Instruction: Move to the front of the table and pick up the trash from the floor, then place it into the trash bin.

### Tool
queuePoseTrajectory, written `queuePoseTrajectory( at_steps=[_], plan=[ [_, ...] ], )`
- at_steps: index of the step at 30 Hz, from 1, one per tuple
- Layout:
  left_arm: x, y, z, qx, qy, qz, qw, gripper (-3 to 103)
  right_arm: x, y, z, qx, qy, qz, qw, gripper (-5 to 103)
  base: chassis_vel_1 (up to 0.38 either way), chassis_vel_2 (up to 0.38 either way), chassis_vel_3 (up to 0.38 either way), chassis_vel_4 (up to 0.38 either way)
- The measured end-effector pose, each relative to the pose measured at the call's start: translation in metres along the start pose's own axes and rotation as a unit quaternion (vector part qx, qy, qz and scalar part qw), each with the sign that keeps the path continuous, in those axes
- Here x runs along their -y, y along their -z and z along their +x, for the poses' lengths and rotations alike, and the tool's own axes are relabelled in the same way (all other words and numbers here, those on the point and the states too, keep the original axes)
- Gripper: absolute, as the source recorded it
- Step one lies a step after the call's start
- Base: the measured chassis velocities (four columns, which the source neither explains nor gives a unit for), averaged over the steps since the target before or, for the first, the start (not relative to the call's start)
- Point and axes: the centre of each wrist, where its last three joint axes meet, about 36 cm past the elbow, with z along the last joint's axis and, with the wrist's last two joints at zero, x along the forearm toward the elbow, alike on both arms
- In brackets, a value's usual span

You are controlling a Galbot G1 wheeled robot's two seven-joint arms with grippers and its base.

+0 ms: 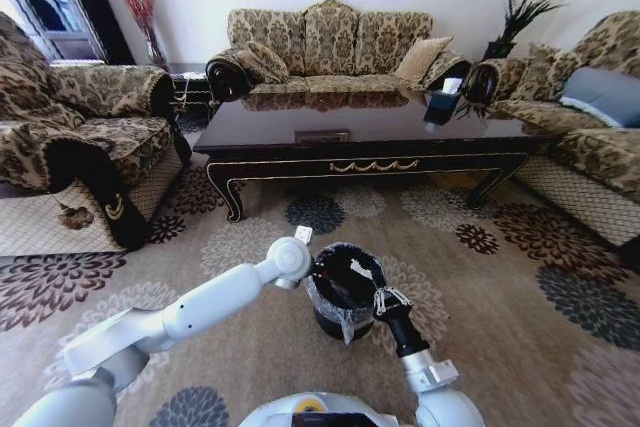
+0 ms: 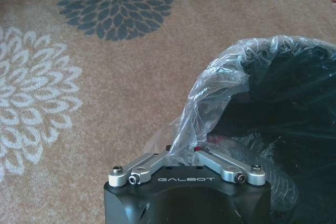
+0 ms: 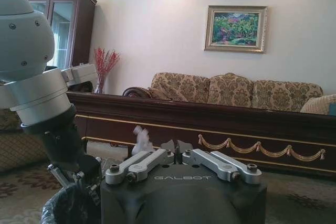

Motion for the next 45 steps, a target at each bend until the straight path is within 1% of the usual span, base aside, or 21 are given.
queuePoseTrajectory(
  at_steps=[3, 4, 7, 8, 10, 11, 12, 13, 15, 16, 19, 20, 21, 22, 25, 26, 27, 28, 35, 40, 45],
  plan=[
    [0.001, 0.000, 0.000, -0.001, -0.001, 0.000, 1.0000, 0, -0.001, -0.001, 0.000, -0.001, 0.001, -0.001, 1.000, 4, 0.000, 0.000, 0.000, 0.000],
    [0.001, -0.001, -0.001, -0.002, -0.001, -0.001, 1.0000, 0, -0.001, -0.001, 0.000, -0.001, 0.002, -0.001, 1.000, 15, 0.000, 0.000, 0.000, 0.000],
    [0.003, -0.004, -0.003, -0.004, 0.001, -0.004, 1.0000, 0, -0.003, -0.002, -0.001, -0.002, 0.002, -0.007, 1.000, 15, 0.000, 0.000, 0.000, 0.000],
    [0.003, -0.005, -0.004, -0.005, 0.001, -0.005, 1.0000, 0, -0.004, -0.002, -0.002, -0.002, 0.001, -0.011, 1.000, 26, 0.000, 0.000, 0.000, 0.000],
    [0.003, -0.006, -0.004, -0.005, 0.001, -0.006, 1.0000, 0, -0.005, -0.003, -0.002, -0.003, 0.001, -0.013, 1.000, 26, 0.000, 0.000, 0.000, 0.000],
    [0.004, -0.006, -0.005, -0.005, 0.001, -0.006, 1.0000, 0, -0.005, -0.004, -0.002, -0.004, 0.002, -0.013, 1.000, 37, 0.000, 0.000, 0.000, 0.000],
    [0.004, -0.005, -0.005, -0.005, 0.001, -0.005, 1.0000, 0, -0.005, -0.004, -0.001, -0.004, 0.003, -0.013, 1.000, 37, 0.000, 0.000, 0.000, 0.000],
    [0.003, -0.005, -0.005, -0.005, 0.001, -0.005, 1.0000, 0, -0.005, -0.004, -0.001, -0.005, 0.003, -0.013, 1.000, 47, 0.000, 0.000, 0.000, 0.000],
    [0.002, -0.006, -0.005, -0.006, 0.001, -0.004, 1.0000, 0, -0.005, -0.004, -0.001, -0.005, 0.004, -0.013, 1.000, 47, 0.000, 0.000, 0.000, 0.000],
    [0.002, -0.006, -0.005, -0.007, 0.002, -0.003, 1.0000, 0, -0.004, -0.003, -0.001, -0.005, 0.004, -0.012, 1.000, 58, 0.000, 0.000, 0.000, 0.000],
    [-0.001, -0.007, -0.007, -0.009, 0.004, 0.000, 1.0000, 0, -0.004, -0.003, -0.003, -0.004, 0.003, -0.012, 1.000, 58, 0.000, 0.000, 0.000, 0.000],
    [-0.002, -0.008, -0.007, -0.009, 0.004, 0.001, 0.9999, 0, -0.004, -0.003, -0.003, -0.004, 0.003, -0.013, 1.000, 69, 0.000, 0.000, 0.000, 0.000],
    [-0.003, -0.008, -0.007, -0.010, 0.005, 0.002, 0.9999, 0, -0.003, -0.003, -0.003, -0.003, 0.003, -0.013, 1.000, 69, 0.000, 0.000, 0.000, 0.000],
    [-0.005, -0.009, -0.007, -0.010, 0.006, 0.005, 0.9999, 0, -0.004, -0.003, -0.003, -0.003, 0.002, -0.014, 1.000, 80, 0.000, 0.000, 0.000, 0.000],
    [-0.009, -0.010, -0.007, -0.010, 0.008, 0.009, 0.9999, 0, -0.004, -0.003, -0.004, -0.002, 0.000, -0.015, 1.000, 80, 0.000, 0.000, 0.000, 0.000],
    [-0.011, -0.011, -0.006, -0.010, 0.009, 0.011, 0.9998, 0, -0.003, -0.004, -0.005, -0.002, -0.002, -0.016, 1.000, 90, 0.000, 0.000, 0.000, 0.000],
    [-0.016, -0.013, -0.005, -0.010, 0.010, 0.015, 0.9998, 0, -0.003, -0.005, -0.005, -0.002, -0.006, -0.017, 1.000, 90, 0.000, 0.000, 0.000, 0.000],
    [-0.019, -0.015, -0.005, -0.010, 0.011, 0.018, 0.9997, 0, -0.003, -0.005, -0.005, -0.003, -0.008, -0.018, 1.000, 99, 0.000, 0.000, 0.000, 0.000],
    [-0.049, -0.031, -0.003, -0.016, 0.025, 0.046, 0.9985, 0, 0.002, -0.009, -0.011, 0.000, -0.029, -0.023, 0.999, 100, 0.000, 0.000, 0.000, 0.000],
    [-0.085, -0.045, -0.003, -0.019, 0.042, 0.093, 0.9945, 0, 0.012, -0.009, -0.023, -0.001, -0.053, -0.033, 0.998, 100, 0.000, 0.000, 0.000, 0.000],
    [-0.107, -0.050, 0.008, -0.010, 0.051, 0.116, 0.9919, 0, 0.022, -0.017, -0.035, -0.012, -0.080, -0.040, 0.996, 100, 0.000, 0.000, 0.000, 0.000]
  ],
)
